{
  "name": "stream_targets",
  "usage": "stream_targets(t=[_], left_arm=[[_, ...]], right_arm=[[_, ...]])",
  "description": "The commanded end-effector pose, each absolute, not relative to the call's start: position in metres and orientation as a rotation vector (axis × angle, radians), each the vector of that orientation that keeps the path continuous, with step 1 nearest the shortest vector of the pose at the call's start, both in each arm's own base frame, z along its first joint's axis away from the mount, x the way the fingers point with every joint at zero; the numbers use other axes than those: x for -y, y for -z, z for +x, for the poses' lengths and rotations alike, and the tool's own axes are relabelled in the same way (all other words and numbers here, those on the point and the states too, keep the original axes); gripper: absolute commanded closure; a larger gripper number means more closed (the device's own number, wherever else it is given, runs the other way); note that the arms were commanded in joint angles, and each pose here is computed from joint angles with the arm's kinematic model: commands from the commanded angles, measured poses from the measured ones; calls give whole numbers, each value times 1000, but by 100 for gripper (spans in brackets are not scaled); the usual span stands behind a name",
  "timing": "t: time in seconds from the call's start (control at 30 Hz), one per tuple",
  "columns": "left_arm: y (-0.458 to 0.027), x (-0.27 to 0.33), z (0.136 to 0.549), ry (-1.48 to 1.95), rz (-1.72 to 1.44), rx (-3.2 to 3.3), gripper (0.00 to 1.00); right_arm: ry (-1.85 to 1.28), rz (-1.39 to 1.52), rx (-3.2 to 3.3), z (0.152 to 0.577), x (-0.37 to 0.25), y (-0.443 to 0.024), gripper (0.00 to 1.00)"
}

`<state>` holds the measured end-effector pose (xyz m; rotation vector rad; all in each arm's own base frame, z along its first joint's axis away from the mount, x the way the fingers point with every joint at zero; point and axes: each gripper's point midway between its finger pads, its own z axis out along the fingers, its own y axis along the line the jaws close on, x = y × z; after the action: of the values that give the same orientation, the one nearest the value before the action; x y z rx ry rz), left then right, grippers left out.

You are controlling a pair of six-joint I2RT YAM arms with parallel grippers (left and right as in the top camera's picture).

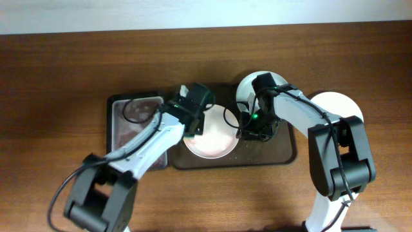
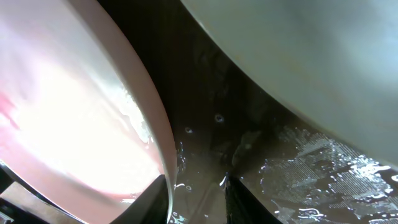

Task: Clean dirty plates on tray and stack at the side
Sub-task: 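Scrub the held plate with the sponge in the left gripper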

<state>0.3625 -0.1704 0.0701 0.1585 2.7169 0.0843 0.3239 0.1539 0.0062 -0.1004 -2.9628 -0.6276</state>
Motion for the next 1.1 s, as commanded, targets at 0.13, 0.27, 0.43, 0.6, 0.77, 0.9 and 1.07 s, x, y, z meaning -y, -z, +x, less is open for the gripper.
stream_targets(t=[0.13, 0.27, 0.43, 0.6, 0.77, 0.9, 1.07], left_arm=[[-126, 177, 366, 103, 135, -2635, 100], [-106, 211, 358, 342, 206, -2688, 100], [-54, 207, 365, 239, 198, -2758, 100], [-11, 200, 368, 147, 199, -2822, 100], [-7, 161, 365, -157, 173, -2827, 100], [-25, 152, 367, -217, 160, -2791, 100], [-87, 171, 370, 0, 145, -2686, 100]], right_arm=[[512, -113, 2991, 322, -138, 2, 69], [512, -113, 2990, 322, -138, 1, 69], [512, -113, 2990, 322, -138, 1, 69], [508, -115, 2984, 321, -138, 1, 69], [507, -115, 2984, 321, -138, 1, 69], [507, -115, 2984, 321, -138, 1, 69], [507, -116, 2984, 321, -138, 1, 69]])
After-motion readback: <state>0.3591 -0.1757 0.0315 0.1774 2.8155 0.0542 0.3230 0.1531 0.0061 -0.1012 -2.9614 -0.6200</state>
